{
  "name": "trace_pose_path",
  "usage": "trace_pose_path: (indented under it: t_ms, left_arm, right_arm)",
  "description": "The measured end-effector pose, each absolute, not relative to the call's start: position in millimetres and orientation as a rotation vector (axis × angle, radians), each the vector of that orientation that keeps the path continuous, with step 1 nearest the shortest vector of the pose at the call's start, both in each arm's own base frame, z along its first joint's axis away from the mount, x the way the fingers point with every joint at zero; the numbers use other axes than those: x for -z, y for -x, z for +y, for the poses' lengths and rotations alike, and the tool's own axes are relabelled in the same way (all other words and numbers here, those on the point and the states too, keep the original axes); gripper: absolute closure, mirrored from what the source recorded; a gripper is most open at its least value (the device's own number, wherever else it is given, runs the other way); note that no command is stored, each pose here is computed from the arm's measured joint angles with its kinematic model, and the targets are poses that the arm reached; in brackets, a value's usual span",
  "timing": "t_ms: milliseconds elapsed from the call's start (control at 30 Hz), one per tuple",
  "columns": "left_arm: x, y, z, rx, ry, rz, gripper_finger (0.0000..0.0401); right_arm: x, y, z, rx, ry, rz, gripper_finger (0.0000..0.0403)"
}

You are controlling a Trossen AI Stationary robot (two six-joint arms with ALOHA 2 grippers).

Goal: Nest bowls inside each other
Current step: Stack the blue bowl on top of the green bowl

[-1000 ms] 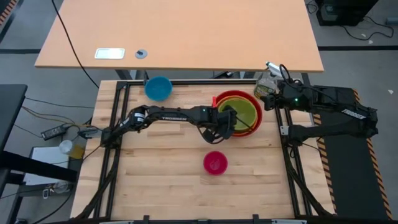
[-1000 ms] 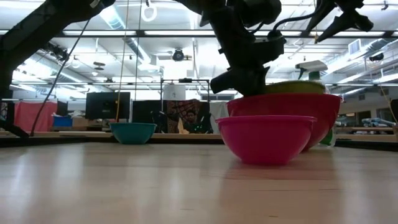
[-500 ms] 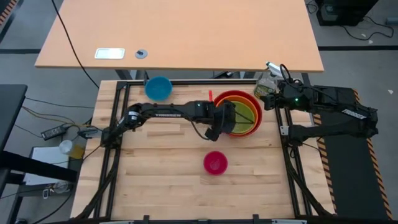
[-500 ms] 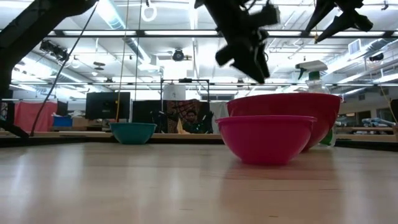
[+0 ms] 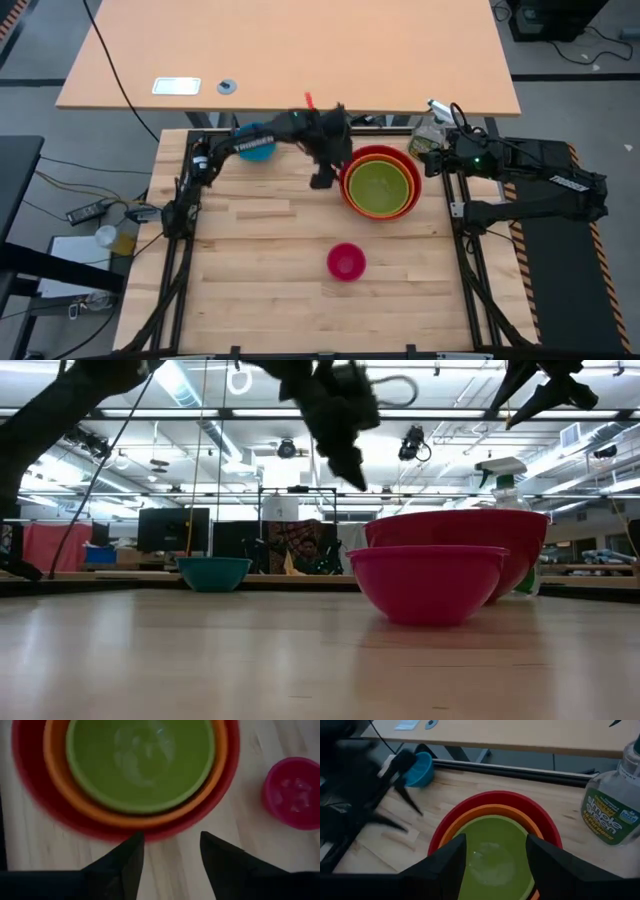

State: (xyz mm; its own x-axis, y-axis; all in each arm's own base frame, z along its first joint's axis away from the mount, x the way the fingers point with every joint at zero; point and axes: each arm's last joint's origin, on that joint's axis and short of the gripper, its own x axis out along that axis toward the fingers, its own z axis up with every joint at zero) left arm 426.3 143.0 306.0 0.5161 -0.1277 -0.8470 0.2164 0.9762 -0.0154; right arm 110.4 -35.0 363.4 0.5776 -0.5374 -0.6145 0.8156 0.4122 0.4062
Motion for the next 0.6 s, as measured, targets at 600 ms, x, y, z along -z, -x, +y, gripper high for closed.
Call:
trace_pose_path:
  t_ms: [600]
  left_arm:
    - [-350, -353, 194, 0.116, -0.016, 1.061, 0.0357]
  right_arm:
    - [-351, -146, -31, 0.851, -0.695, 0.548, 0.0191]
